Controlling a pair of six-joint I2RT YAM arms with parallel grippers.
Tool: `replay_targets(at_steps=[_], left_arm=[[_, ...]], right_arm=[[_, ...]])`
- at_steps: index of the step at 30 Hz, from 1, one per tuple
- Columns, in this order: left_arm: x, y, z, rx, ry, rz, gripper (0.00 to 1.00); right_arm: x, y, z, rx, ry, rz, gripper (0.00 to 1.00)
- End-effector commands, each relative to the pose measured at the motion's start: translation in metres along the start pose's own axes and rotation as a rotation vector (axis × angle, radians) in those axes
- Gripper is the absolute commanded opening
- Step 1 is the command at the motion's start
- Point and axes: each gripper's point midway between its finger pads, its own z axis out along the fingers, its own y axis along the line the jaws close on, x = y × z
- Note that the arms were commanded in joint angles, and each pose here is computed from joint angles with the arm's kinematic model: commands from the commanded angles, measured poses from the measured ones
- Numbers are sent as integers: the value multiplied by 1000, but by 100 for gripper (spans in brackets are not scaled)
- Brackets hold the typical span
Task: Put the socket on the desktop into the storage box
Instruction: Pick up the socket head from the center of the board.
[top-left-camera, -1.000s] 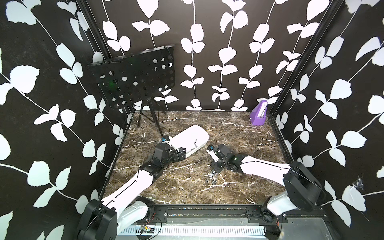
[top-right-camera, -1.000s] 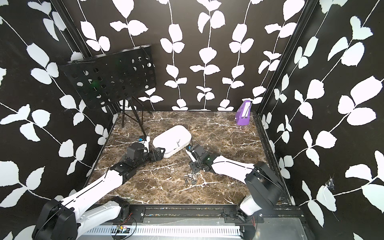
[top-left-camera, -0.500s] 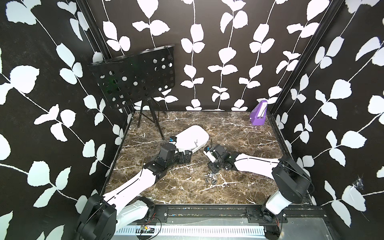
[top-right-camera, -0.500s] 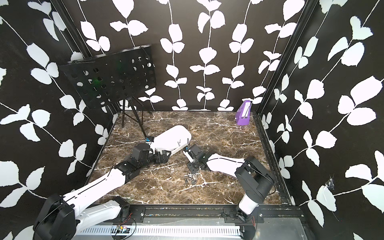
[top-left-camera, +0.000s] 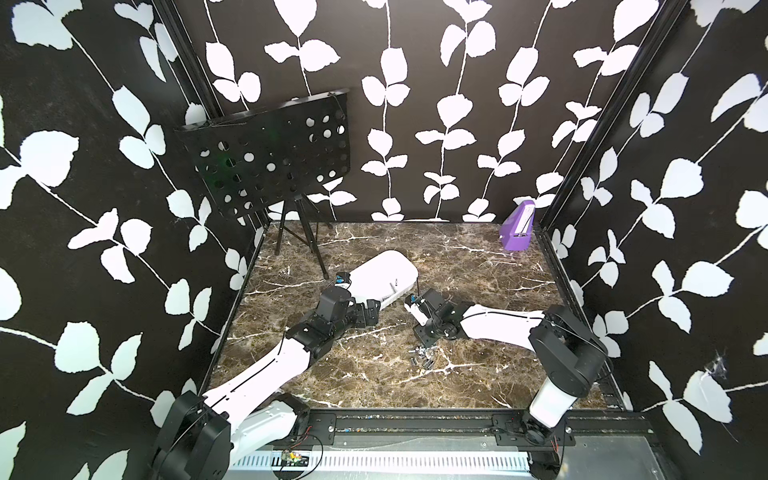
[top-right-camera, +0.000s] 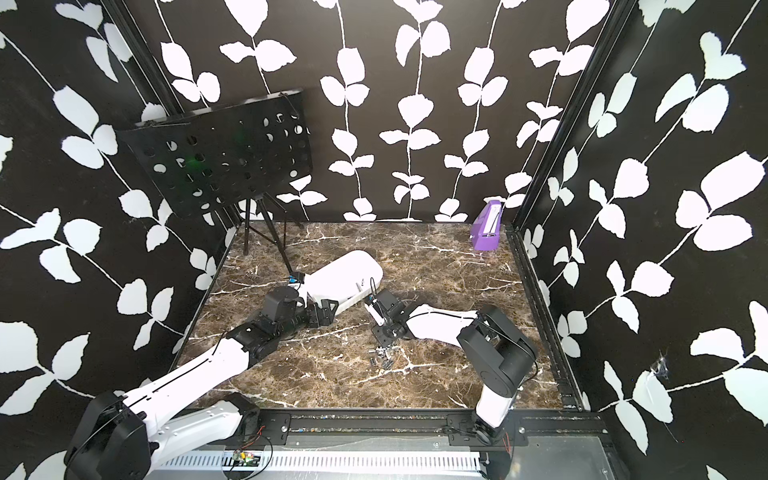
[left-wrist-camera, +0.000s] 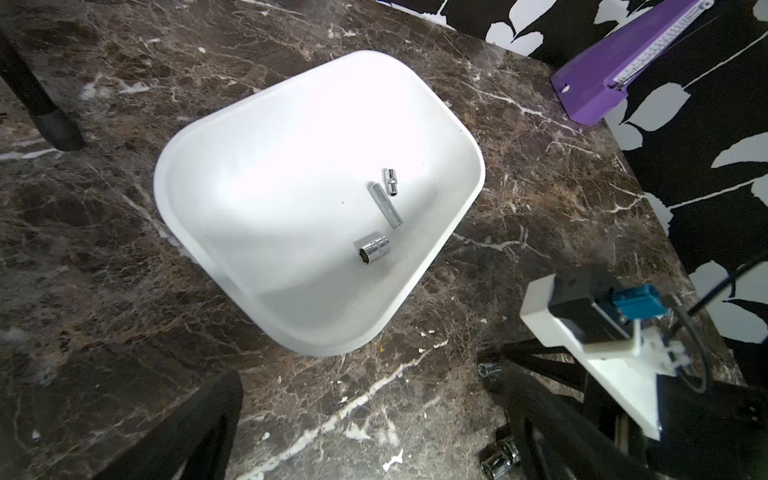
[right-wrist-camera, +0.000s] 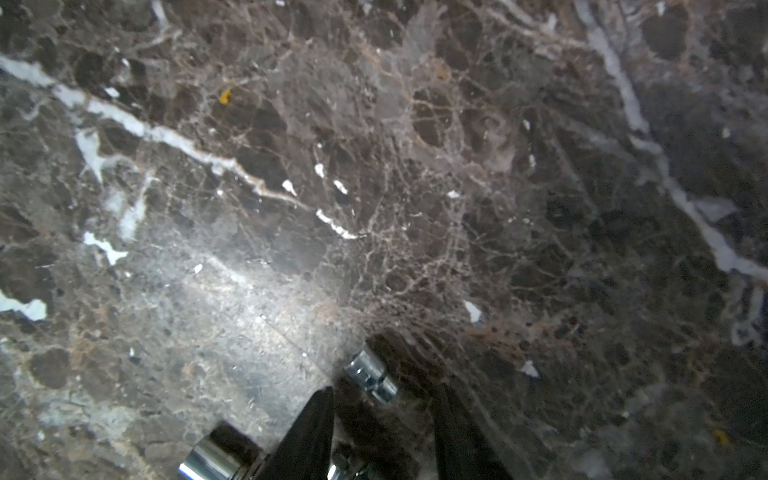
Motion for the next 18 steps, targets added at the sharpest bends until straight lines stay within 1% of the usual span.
replay_targets(at_steps=[1,11,18], left_arm=[[-5,-3,-4,6,-21,18,99],[-4,-2,-3,6,-23,21,99],[-4,-2,-2,8,-22,19,99]], right_arm=[[-12,1,-2,-3,-12,-3,42],[-9,-2,5,14,20,4,41],[-7,-5,10,35,43,9,32]])
